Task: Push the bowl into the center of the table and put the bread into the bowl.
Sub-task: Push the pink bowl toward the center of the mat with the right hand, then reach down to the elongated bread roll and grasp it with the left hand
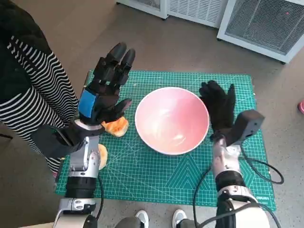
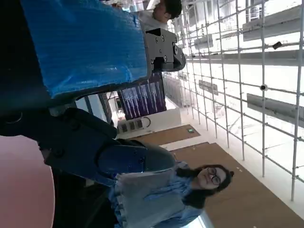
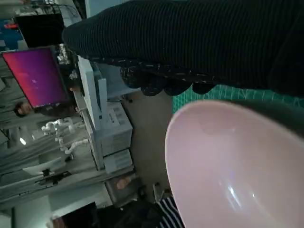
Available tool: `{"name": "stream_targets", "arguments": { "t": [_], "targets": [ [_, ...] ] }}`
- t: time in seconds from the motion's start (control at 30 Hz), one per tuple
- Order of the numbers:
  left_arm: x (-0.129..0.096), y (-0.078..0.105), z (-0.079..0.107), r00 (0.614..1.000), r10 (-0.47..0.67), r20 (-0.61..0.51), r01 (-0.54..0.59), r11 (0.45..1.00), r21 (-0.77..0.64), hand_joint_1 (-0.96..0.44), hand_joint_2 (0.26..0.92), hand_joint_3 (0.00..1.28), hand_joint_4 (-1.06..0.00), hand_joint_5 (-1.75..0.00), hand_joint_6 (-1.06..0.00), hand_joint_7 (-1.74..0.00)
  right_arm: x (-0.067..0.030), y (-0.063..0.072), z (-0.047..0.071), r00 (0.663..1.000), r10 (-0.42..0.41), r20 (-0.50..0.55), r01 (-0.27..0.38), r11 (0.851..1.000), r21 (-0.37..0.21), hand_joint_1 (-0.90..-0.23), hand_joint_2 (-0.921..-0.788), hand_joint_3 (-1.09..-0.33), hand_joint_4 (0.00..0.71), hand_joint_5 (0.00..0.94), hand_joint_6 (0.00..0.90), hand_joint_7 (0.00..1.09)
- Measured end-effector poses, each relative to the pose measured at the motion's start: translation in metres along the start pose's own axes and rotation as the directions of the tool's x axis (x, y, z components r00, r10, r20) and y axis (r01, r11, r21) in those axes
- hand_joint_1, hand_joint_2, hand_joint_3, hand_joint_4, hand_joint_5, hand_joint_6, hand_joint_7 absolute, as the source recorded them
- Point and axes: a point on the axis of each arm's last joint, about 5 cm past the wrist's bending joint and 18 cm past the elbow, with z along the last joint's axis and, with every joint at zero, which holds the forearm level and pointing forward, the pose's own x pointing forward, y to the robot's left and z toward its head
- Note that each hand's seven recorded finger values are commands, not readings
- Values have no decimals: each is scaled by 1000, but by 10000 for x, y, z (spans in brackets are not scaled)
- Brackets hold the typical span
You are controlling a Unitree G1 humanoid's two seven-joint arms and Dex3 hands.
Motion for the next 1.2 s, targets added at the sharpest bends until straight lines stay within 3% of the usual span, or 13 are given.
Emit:
{"name": "stream_targets", "arguments": {
  "t": [0.17,0.4,0.7,0.83,0.9,0.93,1.0,1.2],
  "targets": [
    [-1,1,1,1000,1,1,-1,1000,0,-651,921,316,-59,-16,1,-347,39,-88,194,991,13,136,-5,998,-58,-640,-921,-806,87,0,89,299],
    [0,3,2,1000,1,2,-1,1000,0,-658,921,311,-65,-17,1,-351,-12,-131,434,938,93,335,-43,987,-152,-680,-921,-755,95,5,98,322],
    [-2,72,43,1000,-18,-5,18,999,31,-656,921,292,-71,-16,1,-391,-181,-67,780,814,244,527,-111,956,-271,-720,-921,-726,133,21,130,357],
    [31,231,151,996,-78,-35,82,987,138,-632,920,182,-102,-21,1,-443,-270,-7,926,755,314,576,-148,937,-317,-731,-921,-723,147,24,141,370],
    [61,358,243,991,-120,-63,132,962,241,-620,909,133,-117,-23,1,-469,-304,14,972,736,338,587,-161,929,-333,-732,-921,-722,150,24,143,374],
    [82,433,311,986,-147,-82,165,937,309,-575,845,86,-166,-30,-73,-453,-323,20,991,729,347,590,-166,926,-339,-734,-921,-716,155,25,147,379],
    [113,556,431,977,-180,-113,211,887,412,-569,828,63,-174,-21,-108,-410,-355,19,1015,722,358,593,-172,922,-347,-732,-921,-718,158,24,143,382],
    [255,871,820,907,-256,-335,416,674,611,-425,774,14,-216,-14,-204,-355,-451,1,1083,715,379,587,-172,910,-378,-727,-921,-721,158,18,131,389]
  ]
}}
